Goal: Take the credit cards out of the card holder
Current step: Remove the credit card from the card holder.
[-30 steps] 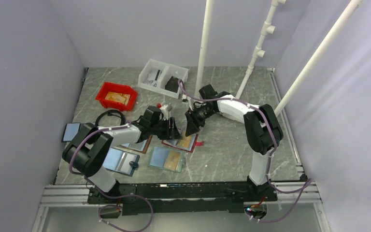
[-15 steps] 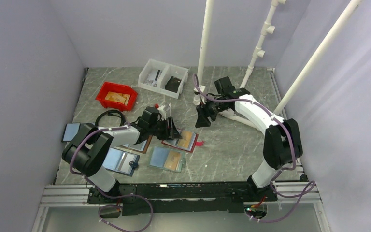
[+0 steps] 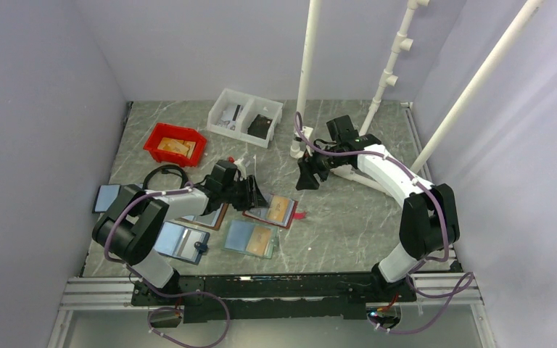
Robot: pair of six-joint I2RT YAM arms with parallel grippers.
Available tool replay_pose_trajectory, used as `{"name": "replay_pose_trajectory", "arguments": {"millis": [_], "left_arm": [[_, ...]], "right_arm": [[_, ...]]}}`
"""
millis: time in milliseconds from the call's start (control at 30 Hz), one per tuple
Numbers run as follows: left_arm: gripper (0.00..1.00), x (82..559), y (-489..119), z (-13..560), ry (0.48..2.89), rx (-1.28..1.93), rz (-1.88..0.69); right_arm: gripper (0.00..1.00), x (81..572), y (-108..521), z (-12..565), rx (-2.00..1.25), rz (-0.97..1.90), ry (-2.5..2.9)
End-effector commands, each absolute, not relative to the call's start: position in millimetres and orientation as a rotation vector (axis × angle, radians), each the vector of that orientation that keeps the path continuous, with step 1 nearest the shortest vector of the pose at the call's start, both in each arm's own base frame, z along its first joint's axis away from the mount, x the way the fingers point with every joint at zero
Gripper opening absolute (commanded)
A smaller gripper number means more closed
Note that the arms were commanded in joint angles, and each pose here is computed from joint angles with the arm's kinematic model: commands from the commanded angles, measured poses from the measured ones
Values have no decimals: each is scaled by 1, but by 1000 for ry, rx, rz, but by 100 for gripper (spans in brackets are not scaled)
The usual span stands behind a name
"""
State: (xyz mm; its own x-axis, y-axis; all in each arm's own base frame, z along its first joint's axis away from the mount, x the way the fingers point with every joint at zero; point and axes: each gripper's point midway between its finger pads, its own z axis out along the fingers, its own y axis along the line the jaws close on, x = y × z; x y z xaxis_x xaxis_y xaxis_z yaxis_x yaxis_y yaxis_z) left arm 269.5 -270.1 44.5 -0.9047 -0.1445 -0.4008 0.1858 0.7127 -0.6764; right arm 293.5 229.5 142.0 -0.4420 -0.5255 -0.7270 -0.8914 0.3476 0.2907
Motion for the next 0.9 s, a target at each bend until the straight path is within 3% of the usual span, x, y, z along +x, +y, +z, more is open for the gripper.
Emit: {"name": "replay_pose_trajectory", "arguments": {"millis": [0,233,300,767,867], "left_arm": [[48,278,-265,57,2470,13,-993],[36,281,-268,62,2457,10,-1013],[29,281,-268,61,2458,5,-1015],[31,288,-259,75,2367,-53,-1055],[25,289,-260,77,2354,-66,-1085]], "right_arm": [[65,295,233,150,-1248,940,2036],[65,285,242,140,-1276,1009,2050],[66,282,244,140,-1289,1021,2044],[65,268,255,146,-1336,1109,2000],[65,266,256,146,-1337,1129,1999]]}}
